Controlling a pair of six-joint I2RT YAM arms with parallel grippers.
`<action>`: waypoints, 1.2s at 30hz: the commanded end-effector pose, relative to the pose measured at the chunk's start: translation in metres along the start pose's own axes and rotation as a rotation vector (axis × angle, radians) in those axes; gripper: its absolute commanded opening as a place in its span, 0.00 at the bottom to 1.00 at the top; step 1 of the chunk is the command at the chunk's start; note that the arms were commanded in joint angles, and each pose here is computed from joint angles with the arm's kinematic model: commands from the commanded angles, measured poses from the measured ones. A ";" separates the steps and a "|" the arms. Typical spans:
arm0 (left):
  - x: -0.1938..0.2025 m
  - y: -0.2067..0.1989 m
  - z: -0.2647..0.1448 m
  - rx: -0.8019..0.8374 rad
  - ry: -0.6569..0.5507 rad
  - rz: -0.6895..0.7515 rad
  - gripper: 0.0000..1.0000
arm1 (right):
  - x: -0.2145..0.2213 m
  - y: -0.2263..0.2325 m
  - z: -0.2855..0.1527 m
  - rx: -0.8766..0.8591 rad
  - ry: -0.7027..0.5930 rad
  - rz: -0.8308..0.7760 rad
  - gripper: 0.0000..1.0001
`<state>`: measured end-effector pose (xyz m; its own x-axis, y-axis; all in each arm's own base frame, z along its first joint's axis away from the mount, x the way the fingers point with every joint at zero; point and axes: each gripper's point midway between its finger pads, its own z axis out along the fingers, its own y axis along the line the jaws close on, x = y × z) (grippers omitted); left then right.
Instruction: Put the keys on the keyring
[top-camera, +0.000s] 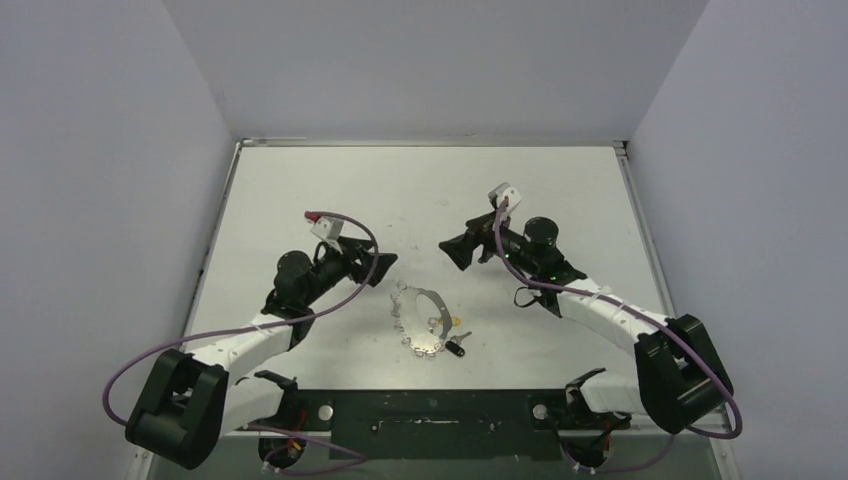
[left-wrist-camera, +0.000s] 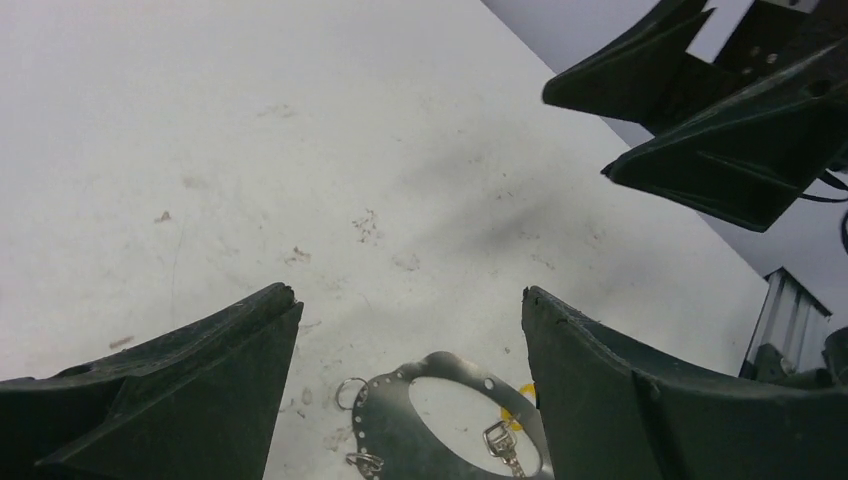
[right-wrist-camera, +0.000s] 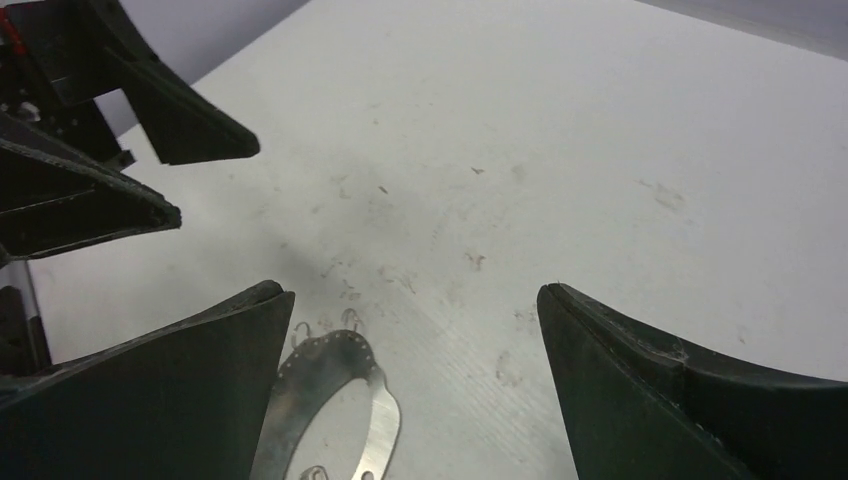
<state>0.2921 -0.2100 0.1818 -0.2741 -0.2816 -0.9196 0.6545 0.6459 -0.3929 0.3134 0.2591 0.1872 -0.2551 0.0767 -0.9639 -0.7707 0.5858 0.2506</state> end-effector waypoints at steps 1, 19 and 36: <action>0.000 0.021 0.008 -0.144 0.038 -0.252 0.81 | 0.010 -0.048 -0.017 0.274 0.175 0.063 1.00; 0.096 0.050 -0.018 -0.359 0.390 -0.654 0.68 | 0.138 -0.014 0.010 0.205 0.652 0.300 0.93; 0.066 0.054 -0.030 -0.355 0.224 -0.560 0.66 | 0.166 0.028 0.085 -0.056 0.751 0.359 0.34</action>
<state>0.2765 -0.1800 0.0817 -0.7401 -0.4790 -0.4720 0.0638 0.6487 -0.7584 0.3041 0.3385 0.0226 -0.8017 -0.2931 -0.5209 -0.5683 0.6438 0.5123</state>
